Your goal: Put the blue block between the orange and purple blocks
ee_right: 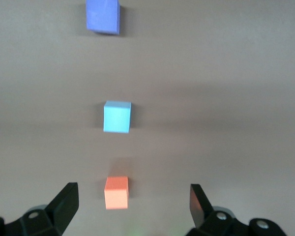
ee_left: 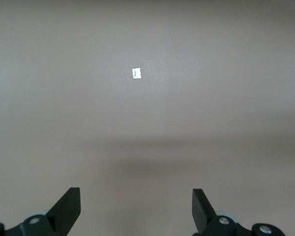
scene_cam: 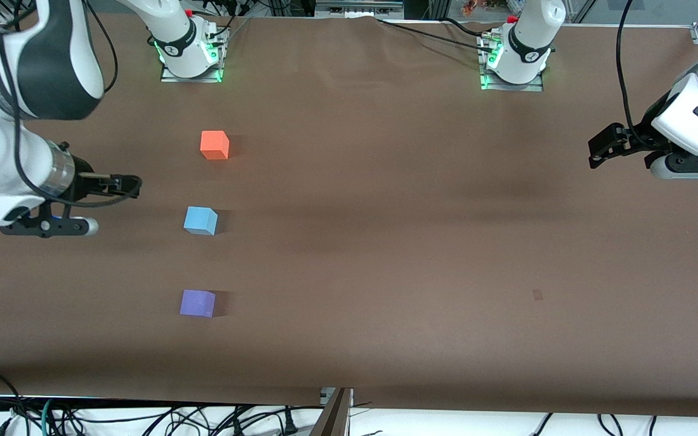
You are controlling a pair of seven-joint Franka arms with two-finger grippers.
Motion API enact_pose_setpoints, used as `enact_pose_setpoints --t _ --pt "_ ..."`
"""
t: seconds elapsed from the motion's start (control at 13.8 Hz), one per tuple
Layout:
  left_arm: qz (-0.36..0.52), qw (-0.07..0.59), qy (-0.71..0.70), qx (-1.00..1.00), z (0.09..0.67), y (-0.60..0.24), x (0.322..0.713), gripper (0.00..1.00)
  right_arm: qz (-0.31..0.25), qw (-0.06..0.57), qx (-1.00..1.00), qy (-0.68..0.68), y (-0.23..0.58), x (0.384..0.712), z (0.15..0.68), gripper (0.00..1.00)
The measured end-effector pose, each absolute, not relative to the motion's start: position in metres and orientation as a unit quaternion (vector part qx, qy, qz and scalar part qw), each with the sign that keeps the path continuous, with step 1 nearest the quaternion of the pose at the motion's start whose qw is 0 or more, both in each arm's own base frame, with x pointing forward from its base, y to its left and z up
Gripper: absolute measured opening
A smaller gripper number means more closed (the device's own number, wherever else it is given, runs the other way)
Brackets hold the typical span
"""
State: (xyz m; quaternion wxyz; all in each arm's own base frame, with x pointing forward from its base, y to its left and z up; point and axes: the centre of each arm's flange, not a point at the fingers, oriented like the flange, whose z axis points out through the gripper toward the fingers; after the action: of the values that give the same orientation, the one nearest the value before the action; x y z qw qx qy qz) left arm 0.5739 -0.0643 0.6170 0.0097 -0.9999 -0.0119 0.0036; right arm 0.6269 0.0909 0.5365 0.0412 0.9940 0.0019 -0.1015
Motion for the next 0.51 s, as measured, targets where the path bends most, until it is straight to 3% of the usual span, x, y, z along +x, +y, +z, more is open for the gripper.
enact_pose_setpoints --t 0.51 --pt "0.004 0.010 -0.012 -1.000 0.617 -0.064 0.574 1.00 -0.086 0.035 0.996 -0.004 0.081 0.616 0.569 1.00"
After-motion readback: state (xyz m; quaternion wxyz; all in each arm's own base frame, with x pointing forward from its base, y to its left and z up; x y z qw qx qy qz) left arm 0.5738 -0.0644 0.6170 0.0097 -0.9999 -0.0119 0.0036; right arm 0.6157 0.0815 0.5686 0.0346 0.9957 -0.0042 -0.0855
